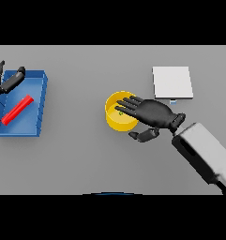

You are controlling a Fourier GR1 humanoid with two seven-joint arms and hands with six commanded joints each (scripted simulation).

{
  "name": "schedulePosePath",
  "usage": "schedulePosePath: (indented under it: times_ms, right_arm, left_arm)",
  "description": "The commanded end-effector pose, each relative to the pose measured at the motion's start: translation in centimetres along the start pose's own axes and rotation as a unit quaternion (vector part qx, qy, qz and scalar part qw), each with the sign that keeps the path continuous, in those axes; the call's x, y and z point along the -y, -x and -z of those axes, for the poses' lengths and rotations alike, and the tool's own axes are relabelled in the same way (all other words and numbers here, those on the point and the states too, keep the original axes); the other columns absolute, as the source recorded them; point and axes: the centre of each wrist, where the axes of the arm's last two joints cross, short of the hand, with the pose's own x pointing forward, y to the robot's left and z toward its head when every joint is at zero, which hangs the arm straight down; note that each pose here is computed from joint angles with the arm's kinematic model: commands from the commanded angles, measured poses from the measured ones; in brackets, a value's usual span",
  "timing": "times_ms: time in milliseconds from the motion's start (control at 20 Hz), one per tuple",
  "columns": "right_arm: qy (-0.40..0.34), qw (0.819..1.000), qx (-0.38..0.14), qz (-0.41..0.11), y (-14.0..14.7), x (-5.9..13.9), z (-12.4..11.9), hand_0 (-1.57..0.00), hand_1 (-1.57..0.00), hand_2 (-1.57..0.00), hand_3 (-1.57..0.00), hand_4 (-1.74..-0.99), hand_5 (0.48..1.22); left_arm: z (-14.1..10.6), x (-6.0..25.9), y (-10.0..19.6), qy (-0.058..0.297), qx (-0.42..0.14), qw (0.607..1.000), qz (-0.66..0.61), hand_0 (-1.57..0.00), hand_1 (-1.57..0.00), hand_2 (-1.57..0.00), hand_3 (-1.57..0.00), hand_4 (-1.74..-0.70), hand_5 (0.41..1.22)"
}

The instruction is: Pick up the red beaker and tilt it to pour out 1 green nut into yellow bowl. Pick up the yellow bowl and place it on the metallic measuring scale.

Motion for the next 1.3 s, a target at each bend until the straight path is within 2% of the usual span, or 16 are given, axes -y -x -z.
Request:
schedulePosePath:
  times_ms: [0,500,550,800,900,950,1000,1050,1150,1250]
  right_arm:
    - [-0.016,1.000,0.004,-0.010,0.2,0.0,0.5,0.00,0.00,0.00,0.00,-1.215,0.704]
    - [-0.130,0.988,-0.005,-0.085,0.0,0.1,4.9,0.00,0.00,0.00,0.00,-1.266,0.720]
    - [-0.140,0.986,-0.006,-0.087,0.1,0.5,5.1,0.00,0.00,0.00,0.00,-1.270,0.727]
    - [-0.156,0.985,-0.013,-0.071,0.2,-0.2,5.7,0.00,0.00,0.00,0.00,-1.305,0.763]
    - [-0.160,0.985,-0.027,-0.064,0.0,0.0,6.0,0.00,-0.02,-0.02,-0.04,-1.336,0.810]
    - [-0.164,0.984,-0.031,-0.060,-0.2,-0.4,6.1,-0.11,-0.10,-0.09,-0.10,-1.360,0.842]
    - [-0.166,0.984,-0.027,-0.061,-0.1,-0.4,5.9,-0.29,-0.24,-0.18,-0.17,-1.387,0.873]
    - [-0.167,0.984,-0.022,-0.067,0.1,-0.3,5.7,-0.54,-0.47,-0.31,-0.26,-1.420,0.943]
    - [-0.167,0.983,-0.018,-0.070,0.1,-0.3,5.7,-0.91,-0.87,-0.69,-0.46,-1.512,1.043]
    - [-0.163,0.984,-0.011,-0.067,0.2,-0.6,5.4,-1.15,-1.12,-1.01,-0.72,-1.586,1.107]
  left_arm:
    - [0.0,0.3,-0.1,0.001,0.002,1.000,0.000,0.00,0.00,0.00,0.00,-0.72,0.687]
    - [-0.1,-0.3,0.4,0.002,0.004,1.000,-0.010,0.00,0.00,0.00,0.00,-0.72,0.684]
    - [-0.1,-0.2,0.5,0.000,0.004,1.000,-0.010,0.00,0.00,0.00,0.00,-0.72,0.682]
    - [-0.2,-0.8,0.4,0.000,0.010,1.000,-0.015,0.00,0.00,0.00,0.00,-0.72,0.686]
    - [-0.2,-0.6,0.3,0.002,0.009,1.000,-0.012,0.00,0.00,0.00,0.00,-0.71,0.686]
    - [-0.3,-0.7,0.5,0.001,0.007,1.000,-0.010,0.00,0.00,0.00,0.00,-0.71,0.689]
    - [-0.3,-0.7,0.7,0.000,0.010,1.000,-0.014,0.00,0.00,0.00,0.00,-0.71,0.691]
    - [-0.2,-0.7,0.7,0.002,0.008,1.000,-0.015,0.00,0.00,0.00,0.00,-0.72,0.692]
    - [-0.3,-0.9,0.5,0.001,0.011,1.000,-0.013,0.00,0.00,0.00,0.00,-0.72,0.692]
    - [-0.3,-0.6,0.4,0.002,0.016,1.000,-0.017,0.00,0.00,0.00,0.00,-0.72,0.696]
